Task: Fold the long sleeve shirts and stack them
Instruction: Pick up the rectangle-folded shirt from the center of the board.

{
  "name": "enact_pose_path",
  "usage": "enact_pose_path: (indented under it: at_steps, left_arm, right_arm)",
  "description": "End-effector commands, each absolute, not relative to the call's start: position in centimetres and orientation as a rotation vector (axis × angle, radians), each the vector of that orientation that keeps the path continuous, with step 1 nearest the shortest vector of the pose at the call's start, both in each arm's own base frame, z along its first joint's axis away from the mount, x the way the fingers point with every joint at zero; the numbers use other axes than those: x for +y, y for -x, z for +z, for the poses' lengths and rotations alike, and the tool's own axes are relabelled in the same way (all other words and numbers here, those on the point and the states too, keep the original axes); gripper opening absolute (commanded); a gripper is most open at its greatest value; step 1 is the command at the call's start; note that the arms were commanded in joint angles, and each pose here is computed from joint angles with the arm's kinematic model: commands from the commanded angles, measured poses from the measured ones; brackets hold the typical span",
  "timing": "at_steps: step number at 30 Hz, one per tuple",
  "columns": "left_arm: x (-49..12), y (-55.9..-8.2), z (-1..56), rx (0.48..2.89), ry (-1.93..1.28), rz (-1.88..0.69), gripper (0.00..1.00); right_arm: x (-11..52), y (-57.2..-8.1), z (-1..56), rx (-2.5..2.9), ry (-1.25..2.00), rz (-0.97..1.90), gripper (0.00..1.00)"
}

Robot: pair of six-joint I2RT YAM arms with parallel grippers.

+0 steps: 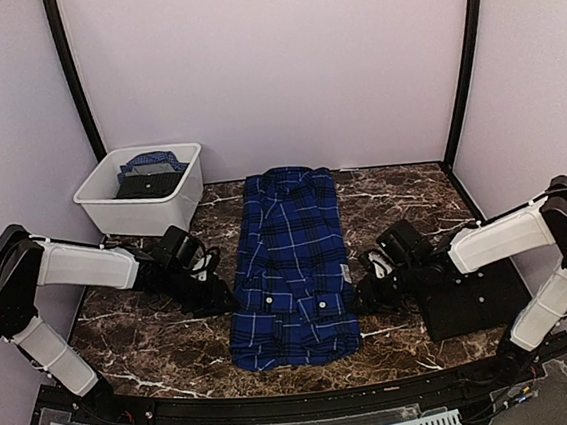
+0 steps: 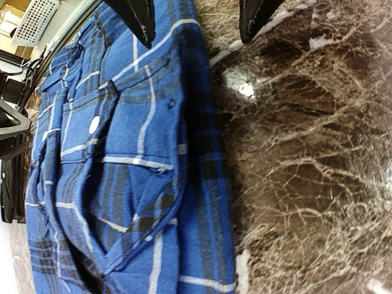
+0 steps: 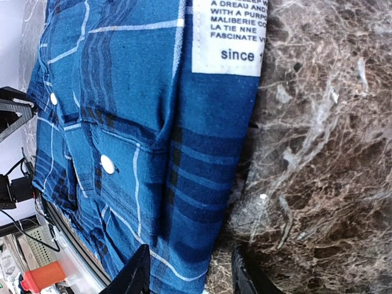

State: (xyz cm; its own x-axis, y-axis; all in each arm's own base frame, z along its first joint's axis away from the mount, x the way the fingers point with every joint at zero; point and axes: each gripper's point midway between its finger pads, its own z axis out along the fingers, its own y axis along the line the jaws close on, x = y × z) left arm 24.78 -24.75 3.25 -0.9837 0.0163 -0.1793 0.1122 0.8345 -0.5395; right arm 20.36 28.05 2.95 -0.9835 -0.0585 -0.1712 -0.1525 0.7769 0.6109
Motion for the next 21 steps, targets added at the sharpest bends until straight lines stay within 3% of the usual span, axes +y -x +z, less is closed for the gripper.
enact_pose_path:
  at_steps: [1, 10, 17, 21]
  left_arm:
    - [-25.5, -25.3, 5.1, 2.763, -0.133, -0.934, 0.44]
    - [-26.1, -25.5, 4.9, 2.763, -0.159, -0.954, 0.33]
    - [-25.3, -25.1, 4.0, 2.793, -0.117, -0.917, 0.45]
    - [-25.6, -24.9, 3.4, 2.818, -0.088, -0.974, 0.47]
  right_arm:
    - [28.5, -20.4, 3.3, 2.788, 0.134, 1.033, 0.42]
    - [28.9, -20.4, 3.2, 2.779, 0.124, 1.071, 0.43]
    - [29.4, -20.3, 2.9, 2.772, 0.116, 1.12, 0.43]
    - [29.6, -20.4, 2.7, 2.776, 0.117, 1.129, 0.42]
